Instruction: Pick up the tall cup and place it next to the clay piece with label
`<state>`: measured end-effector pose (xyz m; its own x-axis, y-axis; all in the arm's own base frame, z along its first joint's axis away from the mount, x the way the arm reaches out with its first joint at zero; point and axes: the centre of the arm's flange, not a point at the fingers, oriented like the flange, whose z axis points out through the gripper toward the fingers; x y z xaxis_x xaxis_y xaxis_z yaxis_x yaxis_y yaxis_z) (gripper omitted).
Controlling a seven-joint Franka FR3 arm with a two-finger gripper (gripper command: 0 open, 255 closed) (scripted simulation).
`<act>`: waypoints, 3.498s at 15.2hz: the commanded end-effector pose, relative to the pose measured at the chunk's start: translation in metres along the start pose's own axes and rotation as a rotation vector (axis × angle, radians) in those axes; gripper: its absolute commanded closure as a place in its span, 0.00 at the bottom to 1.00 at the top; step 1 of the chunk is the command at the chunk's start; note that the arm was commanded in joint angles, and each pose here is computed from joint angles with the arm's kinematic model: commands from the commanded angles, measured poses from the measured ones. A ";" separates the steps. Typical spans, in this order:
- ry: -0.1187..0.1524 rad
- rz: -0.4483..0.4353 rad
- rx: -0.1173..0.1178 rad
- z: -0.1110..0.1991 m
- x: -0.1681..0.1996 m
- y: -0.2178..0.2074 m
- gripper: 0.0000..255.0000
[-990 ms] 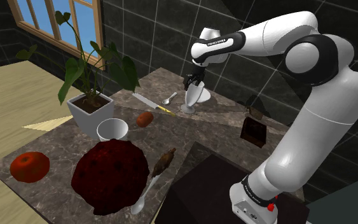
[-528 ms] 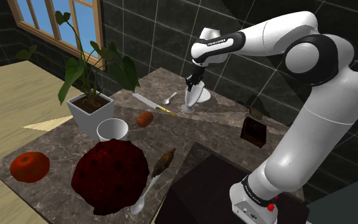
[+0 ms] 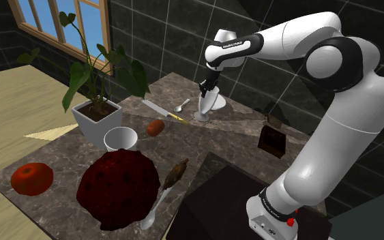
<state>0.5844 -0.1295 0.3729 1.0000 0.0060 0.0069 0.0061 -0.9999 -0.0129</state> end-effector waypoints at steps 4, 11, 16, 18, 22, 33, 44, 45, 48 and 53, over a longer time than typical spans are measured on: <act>0.000 0.000 0.000 -0.024 0.000 0.000 1.00; 0.000 0.000 0.000 -0.061 0.000 -0.001 1.00; 0.000 0.000 0.000 -0.087 0.000 -0.001 1.00; 0.000 0.000 0.000 -0.098 0.000 -0.001 1.00; 0.000 0.000 0.000 -0.119 0.000 -0.002 1.00; 0.000 0.000 0.000 -0.177 0.001 -0.002 1.00; 0.000 0.000 0.000 -0.235 0.001 -0.003 1.00; 0.000 0.000 0.000 -0.241 0.001 -0.003 1.00; 0.000 0.000 0.000 -0.256 0.001 -0.003 1.00; 0.000 0.000 0.000 -0.283 0.001 -0.004 1.00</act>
<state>0.5842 -0.1291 0.6494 1.0000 0.0058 0.0068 0.0059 -0.9999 -0.0130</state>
